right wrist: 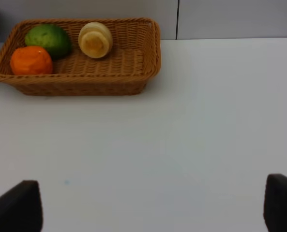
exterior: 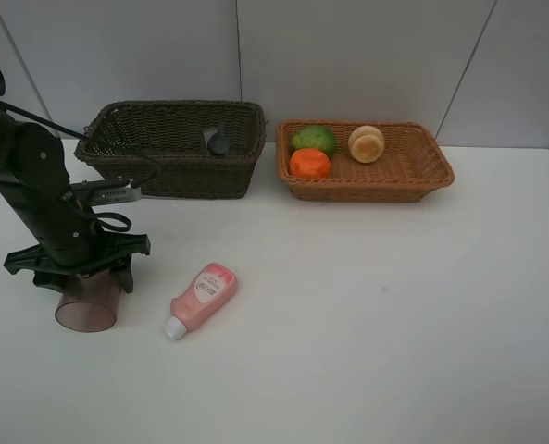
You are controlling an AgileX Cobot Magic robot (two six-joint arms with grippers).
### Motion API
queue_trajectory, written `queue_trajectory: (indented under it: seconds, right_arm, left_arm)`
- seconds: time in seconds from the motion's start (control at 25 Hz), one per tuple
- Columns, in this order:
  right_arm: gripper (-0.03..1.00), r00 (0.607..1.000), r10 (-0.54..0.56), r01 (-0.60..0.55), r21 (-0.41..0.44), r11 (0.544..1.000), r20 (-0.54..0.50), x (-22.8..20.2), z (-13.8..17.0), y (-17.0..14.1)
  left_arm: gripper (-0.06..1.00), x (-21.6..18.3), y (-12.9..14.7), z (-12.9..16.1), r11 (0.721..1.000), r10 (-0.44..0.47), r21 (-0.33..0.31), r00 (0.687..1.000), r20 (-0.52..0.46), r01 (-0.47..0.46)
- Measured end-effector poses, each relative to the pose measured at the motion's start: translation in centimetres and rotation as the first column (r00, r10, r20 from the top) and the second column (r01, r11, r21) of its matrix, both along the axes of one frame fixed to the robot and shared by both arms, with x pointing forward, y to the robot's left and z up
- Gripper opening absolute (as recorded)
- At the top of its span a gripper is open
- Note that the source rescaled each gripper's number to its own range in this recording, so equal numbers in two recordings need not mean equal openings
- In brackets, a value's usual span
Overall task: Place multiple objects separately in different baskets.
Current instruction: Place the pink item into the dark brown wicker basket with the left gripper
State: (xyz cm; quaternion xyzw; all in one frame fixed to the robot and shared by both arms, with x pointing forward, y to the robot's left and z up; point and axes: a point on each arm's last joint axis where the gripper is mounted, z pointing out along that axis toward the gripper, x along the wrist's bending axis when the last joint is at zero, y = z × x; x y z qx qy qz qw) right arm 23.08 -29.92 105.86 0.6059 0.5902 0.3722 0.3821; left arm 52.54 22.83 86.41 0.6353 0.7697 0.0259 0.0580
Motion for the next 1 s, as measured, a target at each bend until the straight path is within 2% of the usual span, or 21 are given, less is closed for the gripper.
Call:
queue_trajectory:
  seconds: [0.24, 0.32, 0.44, 0.52, 0.64, 0.8, 0.92, 1.0]
  right_arm:
    - [0.98, 1.0, 0.0, 0.0, 0.0, 1.0, 0.0, 0.0, 0.0, 0.0]
    - [0.98, 1.0, 0.0, 0.0, 0.0, 1.0, 0.0, 0.0, 0.0, 0.0]
    - [0.98, 1.0, 0.0, 0.0, 0.0, 1.0, 0.0, 0.0, 0.0, 0.0]
    - [0.98, 1.0, 0.0, 0.0, 0.0, 1.0, 0.0, 0.0, 0.0, 0.0]
    - [0.98, 1.0, 0.0, 0.0, 0.0, 1.0, 0.0, 0.0, 0.0, 0.0]
    - [0.98, 1.0, 0.0, 0.0, 0.0, 1.0, 0.0, 0.0, 0.0, 0.0]
    - [0.98, 1.0, 0.0, 0.0, 0.0, 1.0, 0.0, 0.0, 0.0, 0.0]
    - [0.98, 1.0, 0.0, 0.0, 0.0, 1.0, 0.0, 0.0, 0.0, 0.0]
  left_arm:
    - [0.45, 0.2, -0.1, 0.2, 1.0, 0.0, 0.0, 1.0, -0.002, 0.0]
    - [0.45, 0.7, -0.2, 1.2, 1.0, -0.001, -0.001, 1.0, 0.002, 0.001]
    - [0.45, 1.8, -0.4, 4.5, 1.0, -0.027, -0.005, 0.998, 0.052, 0.027]
    - [0.45, 2.7, -0.7, 7.3, 0.999, -0.045, -0.017, 0.991, 0.126, 0.048]
    - [0.45, 4.3, -0.9, 11.6, 0.997, -0.075, -0.011, 0.964, 0.256, 0.081]
    - [0.45, 6.7, -1.0, 15.9, 0.99, -0.144, 0.058, 0.899, 0.414, 0.132]
    - [0.45, 8.2, -1.1, 17.9, 0.979, -0.205, 0.117, 0.802, 0.561, 0.168]
    - [0.45, 9.2, -1.3, 18.4, 0.966, -0.257, 0.161, 0.718, 0.647, 0.2]
